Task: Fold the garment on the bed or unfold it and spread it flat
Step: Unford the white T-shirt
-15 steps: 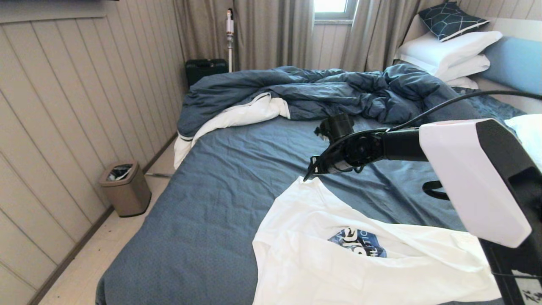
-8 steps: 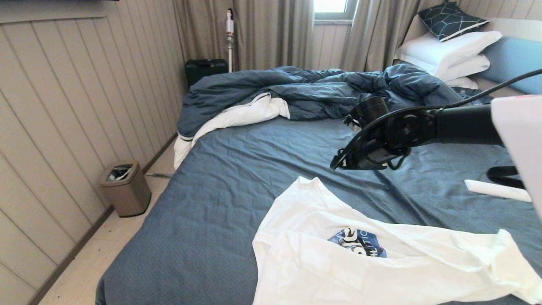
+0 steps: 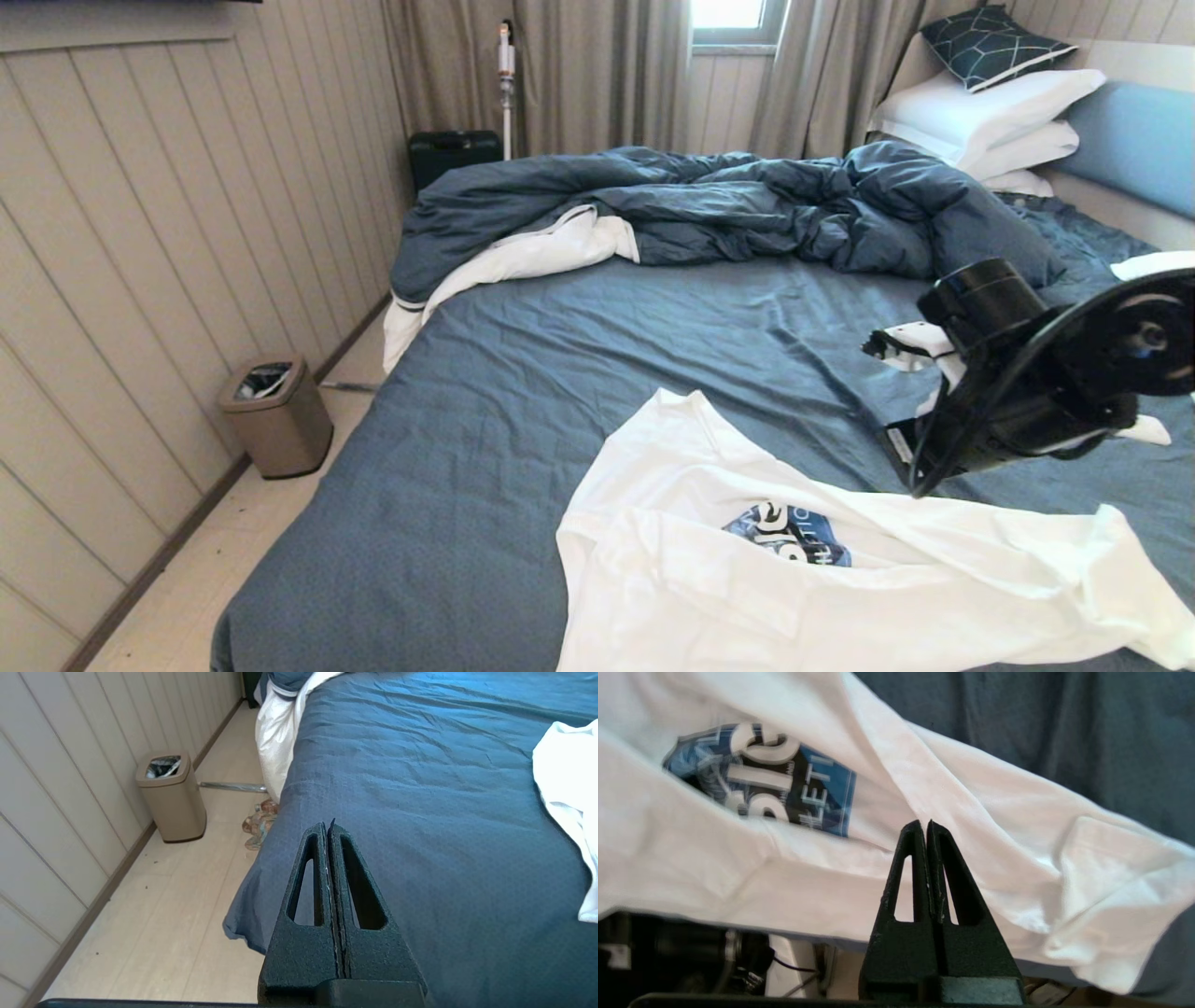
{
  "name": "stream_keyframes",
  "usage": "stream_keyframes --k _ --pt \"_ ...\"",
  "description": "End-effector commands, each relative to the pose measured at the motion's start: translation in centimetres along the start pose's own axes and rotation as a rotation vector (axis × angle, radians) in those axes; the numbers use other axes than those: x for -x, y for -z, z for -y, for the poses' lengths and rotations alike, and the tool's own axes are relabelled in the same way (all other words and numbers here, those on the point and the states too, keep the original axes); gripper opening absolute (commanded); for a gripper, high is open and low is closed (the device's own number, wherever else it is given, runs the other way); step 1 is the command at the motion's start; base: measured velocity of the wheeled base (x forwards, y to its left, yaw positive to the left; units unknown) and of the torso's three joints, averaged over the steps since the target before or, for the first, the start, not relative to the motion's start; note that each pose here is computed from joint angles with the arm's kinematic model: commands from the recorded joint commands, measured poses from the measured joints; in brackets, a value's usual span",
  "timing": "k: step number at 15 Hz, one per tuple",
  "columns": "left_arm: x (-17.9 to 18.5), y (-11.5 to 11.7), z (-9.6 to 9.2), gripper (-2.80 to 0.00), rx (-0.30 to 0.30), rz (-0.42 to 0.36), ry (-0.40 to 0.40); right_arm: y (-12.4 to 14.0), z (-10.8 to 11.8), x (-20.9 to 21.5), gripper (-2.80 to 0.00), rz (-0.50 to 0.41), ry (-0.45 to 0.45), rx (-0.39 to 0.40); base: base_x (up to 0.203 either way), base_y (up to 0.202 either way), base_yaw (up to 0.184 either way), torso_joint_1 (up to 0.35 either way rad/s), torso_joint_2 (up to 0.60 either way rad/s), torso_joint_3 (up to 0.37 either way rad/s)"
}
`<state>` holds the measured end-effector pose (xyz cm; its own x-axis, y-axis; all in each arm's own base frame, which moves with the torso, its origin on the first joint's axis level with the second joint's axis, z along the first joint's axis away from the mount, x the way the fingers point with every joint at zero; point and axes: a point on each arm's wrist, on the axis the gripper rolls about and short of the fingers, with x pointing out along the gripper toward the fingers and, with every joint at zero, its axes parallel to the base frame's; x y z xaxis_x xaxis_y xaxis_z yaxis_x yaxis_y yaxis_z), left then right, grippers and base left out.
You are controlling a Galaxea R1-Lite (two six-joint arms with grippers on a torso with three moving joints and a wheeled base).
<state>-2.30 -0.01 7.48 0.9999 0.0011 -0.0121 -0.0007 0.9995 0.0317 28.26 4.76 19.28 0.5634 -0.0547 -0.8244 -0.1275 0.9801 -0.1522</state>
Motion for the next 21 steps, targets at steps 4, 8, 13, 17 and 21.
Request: stream_keyframes --k 4,8,13,17,21 --pt "0.0 0.0 0.0 -2.80 0.001 0.000 0.000 5.3 1.7 2.1 -2.80 -0.007 0.063 0.078 0.000 0.000 0.000 0.000 0.00 0.000" --pt "0.0 0.0 0.0 -2.80 0.001 0.000 0.000 7.5 2.4 -0.9 0.00 -0.029 0.170 0.219 0.000 0.000 0.000 0.000 0.00 0.000" --pt "0.0 0.0 0.0 -2.80 0.001 0.000 0.000 6.6 2.1 -4.0 0.00 -0.011 0.176 0.221 0.000 0.000 0.000 0.000 0.00 0.000" --pt "0.0 0.0 0.0 -2.80 -0.001 0.000 0.001 7.2 1.6 -5.8 0.00 -0.045 0.161 0.234 0.000 0.000 0.000 0.000 0.00 0.000" --pt "0.0 0.0 0.0 -2.80 -0.001 0.000 0.000 7.3 1.4 -8.0 0.00 -0.057 0.162 0.235 0.000 0.000 0.000 0.000 0.00 0.000"
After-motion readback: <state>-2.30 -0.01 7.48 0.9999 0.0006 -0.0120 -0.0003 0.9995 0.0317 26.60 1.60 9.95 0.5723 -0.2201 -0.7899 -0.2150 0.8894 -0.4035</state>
